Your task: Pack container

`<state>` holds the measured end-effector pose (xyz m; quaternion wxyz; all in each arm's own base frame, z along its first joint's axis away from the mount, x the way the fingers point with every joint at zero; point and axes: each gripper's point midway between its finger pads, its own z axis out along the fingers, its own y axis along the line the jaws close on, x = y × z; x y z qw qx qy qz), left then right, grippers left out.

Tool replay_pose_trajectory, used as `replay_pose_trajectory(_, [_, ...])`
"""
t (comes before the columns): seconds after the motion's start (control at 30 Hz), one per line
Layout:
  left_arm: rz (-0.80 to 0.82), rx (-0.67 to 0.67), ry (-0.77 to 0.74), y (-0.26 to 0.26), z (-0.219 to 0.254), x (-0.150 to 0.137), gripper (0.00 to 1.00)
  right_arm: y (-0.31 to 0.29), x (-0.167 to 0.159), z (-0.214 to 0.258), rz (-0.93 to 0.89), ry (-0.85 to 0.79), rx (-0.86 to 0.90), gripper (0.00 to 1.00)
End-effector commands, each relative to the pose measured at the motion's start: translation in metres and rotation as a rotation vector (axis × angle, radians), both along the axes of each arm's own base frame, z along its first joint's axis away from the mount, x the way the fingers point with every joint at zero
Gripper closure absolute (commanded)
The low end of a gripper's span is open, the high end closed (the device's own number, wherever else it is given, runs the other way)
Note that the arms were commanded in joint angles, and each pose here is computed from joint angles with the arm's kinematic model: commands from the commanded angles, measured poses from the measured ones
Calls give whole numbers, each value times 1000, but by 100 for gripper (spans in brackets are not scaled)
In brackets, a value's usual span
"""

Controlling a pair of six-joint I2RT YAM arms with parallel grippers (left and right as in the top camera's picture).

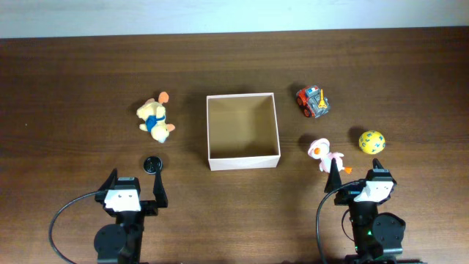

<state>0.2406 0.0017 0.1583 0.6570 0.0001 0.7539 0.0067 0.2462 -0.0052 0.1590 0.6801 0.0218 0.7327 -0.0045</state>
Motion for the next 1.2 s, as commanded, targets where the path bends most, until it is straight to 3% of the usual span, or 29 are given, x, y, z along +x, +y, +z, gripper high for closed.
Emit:
replay_pose_trajectory(0.0, [-13, 20, 3, -1, -5, 0, 1, -1, 0, -3, -4, 1, 7, 1])
replay_pose_trajectory(0.37, [-13, 20, 3, -1, -5, 0, 1, -4, 1, 4, -23, -24, 6, 1])
replay_pose_trajectory(0.63, [-13, 20, 2, -1, -5, 0, 1, -22, -11, 85, -127, -265, 16, 1])
replay_pose_trajectory(0.8, [-12, 20, 3, -1, -5, 0, 1, -22, -14, 126, -127, -304, 19, 1])
replay_pose_trajectory(1.03, [-13, 20, 3, -1, -5, 0, 1, -22, 23, 190, -125, -211, 12, 1])
replay_pose_trajectory(1.17, [-13, 20, 3, -1, -5, 0, 1, -14, 68, 214, -79, -15, 2, 1])
